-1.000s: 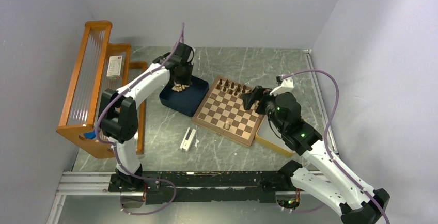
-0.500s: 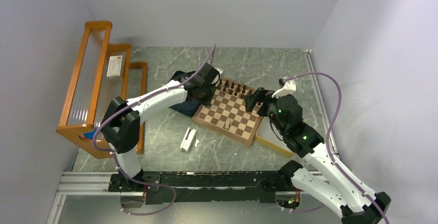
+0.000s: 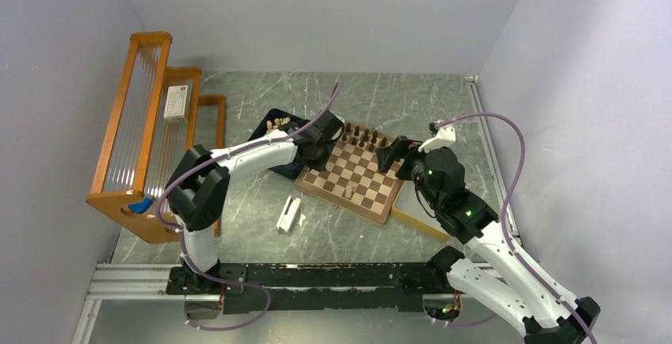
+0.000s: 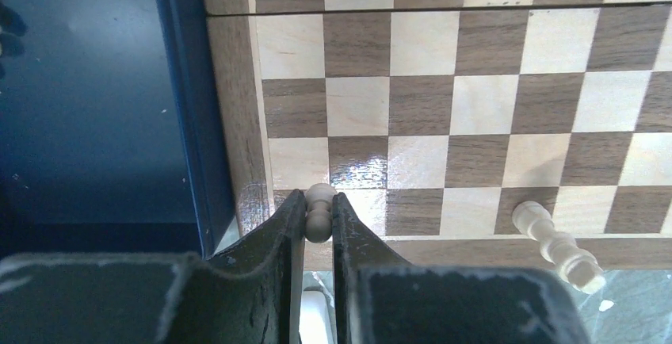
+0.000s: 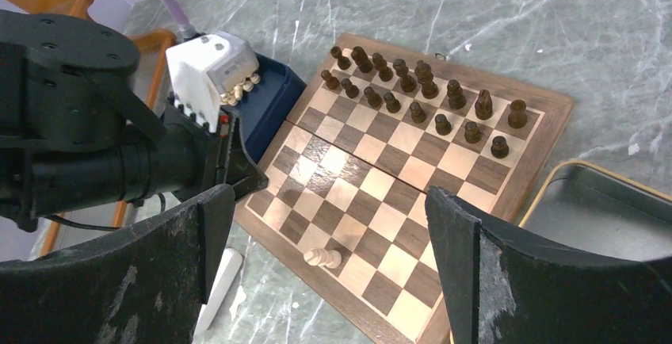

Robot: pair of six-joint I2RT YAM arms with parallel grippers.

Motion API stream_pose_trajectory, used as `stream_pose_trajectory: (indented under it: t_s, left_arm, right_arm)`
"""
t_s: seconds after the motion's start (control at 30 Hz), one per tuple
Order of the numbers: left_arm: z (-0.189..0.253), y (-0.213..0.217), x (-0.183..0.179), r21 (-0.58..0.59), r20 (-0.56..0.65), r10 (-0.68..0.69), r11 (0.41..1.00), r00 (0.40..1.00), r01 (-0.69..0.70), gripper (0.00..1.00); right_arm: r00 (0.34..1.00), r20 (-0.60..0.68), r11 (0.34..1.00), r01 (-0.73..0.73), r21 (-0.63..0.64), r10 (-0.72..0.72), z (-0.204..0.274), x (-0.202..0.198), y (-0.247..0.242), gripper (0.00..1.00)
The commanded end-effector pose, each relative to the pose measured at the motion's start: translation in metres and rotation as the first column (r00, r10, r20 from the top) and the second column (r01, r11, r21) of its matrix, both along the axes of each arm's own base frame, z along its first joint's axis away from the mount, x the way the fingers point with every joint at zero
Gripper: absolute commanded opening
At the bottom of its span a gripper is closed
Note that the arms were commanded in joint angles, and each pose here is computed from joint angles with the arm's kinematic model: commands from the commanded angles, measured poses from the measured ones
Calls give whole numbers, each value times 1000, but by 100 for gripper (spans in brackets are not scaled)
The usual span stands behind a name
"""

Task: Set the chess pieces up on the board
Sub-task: Place the chess piece on the chessboard.

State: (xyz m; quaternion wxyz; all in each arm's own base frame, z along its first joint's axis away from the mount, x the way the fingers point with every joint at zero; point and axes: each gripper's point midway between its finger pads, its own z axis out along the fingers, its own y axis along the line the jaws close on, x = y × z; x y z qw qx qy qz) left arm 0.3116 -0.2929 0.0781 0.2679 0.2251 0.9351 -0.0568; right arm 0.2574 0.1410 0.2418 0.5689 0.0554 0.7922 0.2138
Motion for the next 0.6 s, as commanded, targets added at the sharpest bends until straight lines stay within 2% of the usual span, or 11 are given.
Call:
stream_pose_trajectory:
  t_s: [0.0,0.17,0.57]
  left_arm:
    - [-9,-4,3,14,5,9,1000,1000,-9,14]
    - [-19,-5,-1,2,-15,4,1000,1000,-4,14]
    - [-28,4,5,72,-12,17,997,1000,-16,15]
  right_arm:
    - [1000,15,1000,6,-17,-6,3,-1,-3,95]
    - [1000,17,999,12,-35,-12,7,2,-4,95]
    - [1000,23,1000,-1,7,1,8,-1,0,95]
